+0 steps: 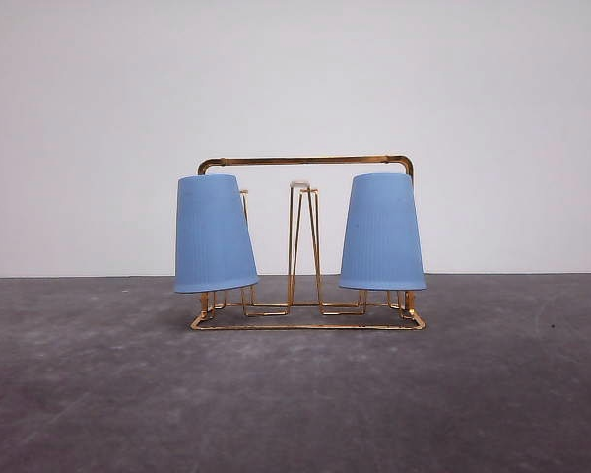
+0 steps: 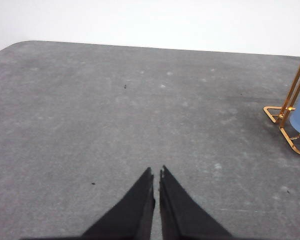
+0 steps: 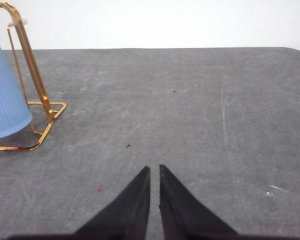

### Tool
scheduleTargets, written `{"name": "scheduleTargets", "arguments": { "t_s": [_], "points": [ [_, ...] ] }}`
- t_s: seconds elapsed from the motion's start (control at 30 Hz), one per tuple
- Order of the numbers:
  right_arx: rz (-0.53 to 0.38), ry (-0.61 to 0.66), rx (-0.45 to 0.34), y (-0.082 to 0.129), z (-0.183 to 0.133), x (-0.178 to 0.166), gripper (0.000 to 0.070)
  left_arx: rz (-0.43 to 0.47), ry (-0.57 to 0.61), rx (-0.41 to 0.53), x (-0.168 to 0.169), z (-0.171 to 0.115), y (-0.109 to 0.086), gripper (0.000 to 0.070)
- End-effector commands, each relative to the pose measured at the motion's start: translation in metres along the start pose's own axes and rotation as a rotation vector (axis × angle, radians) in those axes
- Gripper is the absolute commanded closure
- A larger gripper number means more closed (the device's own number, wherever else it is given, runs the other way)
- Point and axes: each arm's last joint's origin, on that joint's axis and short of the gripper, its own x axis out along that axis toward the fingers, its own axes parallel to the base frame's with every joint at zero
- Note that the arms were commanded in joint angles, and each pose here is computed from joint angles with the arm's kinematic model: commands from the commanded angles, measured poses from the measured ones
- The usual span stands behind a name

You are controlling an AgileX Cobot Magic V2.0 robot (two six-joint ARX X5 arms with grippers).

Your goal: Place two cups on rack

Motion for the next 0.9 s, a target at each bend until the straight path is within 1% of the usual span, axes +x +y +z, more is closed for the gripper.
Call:
{"name": "scheduleTargets", "arguments": {
  "t_s": [0.0, 0.87],
  "points": [
    [-0.001, -0.008, -0.005, 0.0001, 0.0000, 0.0003, 0.0670, -0.001, 0.012, 0.005, 0.0014, -0.0044, 0.0002, 0.0700],
    [-0.001, -0.008, -0.005, 0.0001, 0.0000, 0.0003, 0.0670, -0.001, 0.012, 0.006, 0.0014, -0.0044, 0.0002, 0.0700]
  ]
}}
